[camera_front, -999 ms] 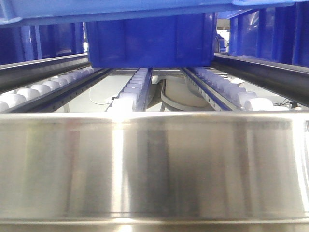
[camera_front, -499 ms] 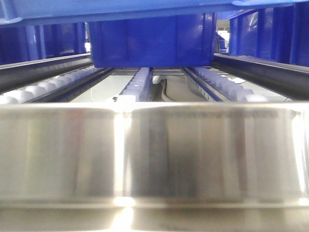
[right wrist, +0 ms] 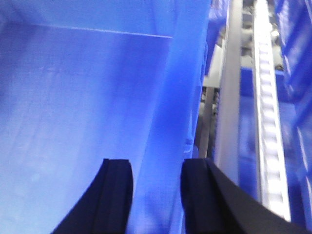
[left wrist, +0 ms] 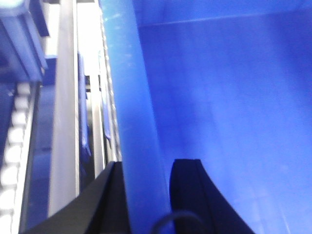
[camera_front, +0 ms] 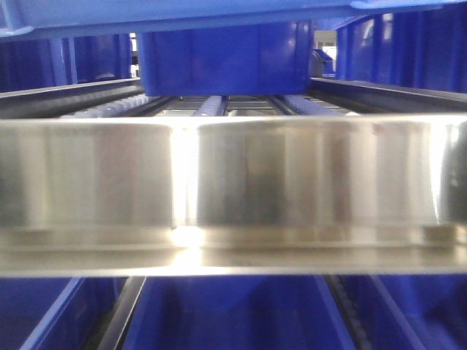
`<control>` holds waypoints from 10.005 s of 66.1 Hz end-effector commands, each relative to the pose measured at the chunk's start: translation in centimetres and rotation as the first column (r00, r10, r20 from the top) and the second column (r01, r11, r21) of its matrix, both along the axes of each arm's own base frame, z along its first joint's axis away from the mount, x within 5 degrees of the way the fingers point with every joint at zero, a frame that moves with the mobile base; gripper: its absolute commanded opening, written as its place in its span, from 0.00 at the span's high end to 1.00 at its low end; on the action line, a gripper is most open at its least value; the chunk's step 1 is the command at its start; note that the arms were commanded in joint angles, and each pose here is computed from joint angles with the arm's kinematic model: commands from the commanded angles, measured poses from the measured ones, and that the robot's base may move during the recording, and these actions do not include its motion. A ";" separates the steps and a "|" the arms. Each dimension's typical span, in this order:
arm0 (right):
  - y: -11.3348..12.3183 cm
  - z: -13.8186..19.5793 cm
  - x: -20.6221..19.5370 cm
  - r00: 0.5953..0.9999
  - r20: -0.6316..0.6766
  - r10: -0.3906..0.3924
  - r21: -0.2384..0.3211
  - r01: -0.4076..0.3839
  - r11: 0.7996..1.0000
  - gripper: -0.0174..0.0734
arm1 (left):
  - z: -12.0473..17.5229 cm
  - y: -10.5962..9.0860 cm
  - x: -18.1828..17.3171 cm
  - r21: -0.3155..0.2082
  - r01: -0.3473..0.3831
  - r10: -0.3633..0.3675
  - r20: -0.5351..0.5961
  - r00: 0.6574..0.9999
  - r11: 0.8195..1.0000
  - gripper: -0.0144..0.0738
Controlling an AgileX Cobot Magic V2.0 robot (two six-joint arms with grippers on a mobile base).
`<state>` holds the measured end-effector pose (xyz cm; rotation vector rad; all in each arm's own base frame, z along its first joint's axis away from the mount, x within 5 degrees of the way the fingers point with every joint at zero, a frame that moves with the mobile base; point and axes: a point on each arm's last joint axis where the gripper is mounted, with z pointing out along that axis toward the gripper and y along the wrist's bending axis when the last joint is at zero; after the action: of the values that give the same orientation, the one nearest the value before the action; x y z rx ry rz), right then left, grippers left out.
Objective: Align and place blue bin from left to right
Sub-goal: 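Back the base away from the rack holding the bin raised, then drive and turn toward the red table carrying the blue bin, then drive past the standing person toward the other bin rack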
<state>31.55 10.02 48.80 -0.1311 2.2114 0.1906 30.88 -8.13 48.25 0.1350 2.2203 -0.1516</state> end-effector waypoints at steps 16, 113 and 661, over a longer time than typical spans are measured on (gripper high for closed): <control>-0.5 1.4 0.2 0.992 0.120 -0.034 0.023 0.032 0.999 0.89 | 2.0 -0.5 -1.0 -0.065 0.046 -0.040 0.103 0.994 0.997 0.96; -0.5 1.4 0.2 0.992 0.120 -0.034 0.023 0.032 0.999 0.89 | 2.0 -0.5 -1.0 -0.065 0.047 -0.040 0.101 0.994 0.997 0.96; -0.5 1.4 0.2 0.992 0.119 -0.033 0.025 0.031 0.999 0.89 | 4.7 -0.3 0.2 -0.059 0.041 -0.013 0.414 0.910 0.997 0.96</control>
<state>31.99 9.91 49.05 -0.1228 2.1645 0.1806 32.31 -8.37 50.01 0.1532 1.9690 -0.1328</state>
